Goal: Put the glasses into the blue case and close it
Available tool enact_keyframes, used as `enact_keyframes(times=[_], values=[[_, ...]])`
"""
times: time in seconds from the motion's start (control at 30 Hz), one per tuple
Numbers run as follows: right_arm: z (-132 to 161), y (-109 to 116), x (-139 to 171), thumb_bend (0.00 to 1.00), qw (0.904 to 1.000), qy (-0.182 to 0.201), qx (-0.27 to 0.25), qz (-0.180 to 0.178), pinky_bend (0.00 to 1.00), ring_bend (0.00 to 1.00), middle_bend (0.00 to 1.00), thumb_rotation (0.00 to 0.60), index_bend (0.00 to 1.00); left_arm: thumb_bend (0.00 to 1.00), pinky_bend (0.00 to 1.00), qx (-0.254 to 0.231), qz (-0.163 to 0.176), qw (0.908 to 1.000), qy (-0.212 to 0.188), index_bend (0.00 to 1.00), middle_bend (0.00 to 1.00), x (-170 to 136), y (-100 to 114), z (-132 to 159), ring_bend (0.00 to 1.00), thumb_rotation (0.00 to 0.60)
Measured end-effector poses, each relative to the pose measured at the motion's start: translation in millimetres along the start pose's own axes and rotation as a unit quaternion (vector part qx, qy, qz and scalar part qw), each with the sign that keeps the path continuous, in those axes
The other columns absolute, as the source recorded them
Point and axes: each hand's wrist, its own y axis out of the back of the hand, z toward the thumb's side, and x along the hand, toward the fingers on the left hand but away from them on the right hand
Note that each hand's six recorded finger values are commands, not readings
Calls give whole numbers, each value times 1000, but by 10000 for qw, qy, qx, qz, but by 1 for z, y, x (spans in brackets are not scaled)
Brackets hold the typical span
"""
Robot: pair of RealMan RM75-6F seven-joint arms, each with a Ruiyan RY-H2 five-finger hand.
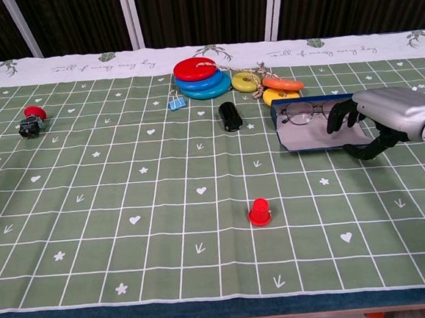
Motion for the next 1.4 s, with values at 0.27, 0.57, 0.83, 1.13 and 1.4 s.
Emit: enact_keyframes(times=[0.27,0.57,0.83,1.13,1.4], values=[[5,3,-9,509,9999,30,-80,-69,258,324,343,600,386,232,0,-4,2,10000,8,119,0,0,0,0,0,600],[12,12,-30,508,9989,29,-220,-408,258,333,353,600,393,232,0,-2,1,10000,18,119,0,0,1,0,0,600],[9,20,-49,508,9977,-69,-204,-647,258,335,355,600,401,232,0,-2,8,10000,44,119,0,0,2,-2,0,600],[3,13,-61,508,9980,-176,-211,-576,258,335,355,600,439,232,0,5,-7,10000,51,119,0,0,2,-2,0,600],[9,9,-57,507,9978,-50,-402,-523,258,335,357,600,551,232,0,16,-14,10000,53,119,0,0,1,-2,0,600]])
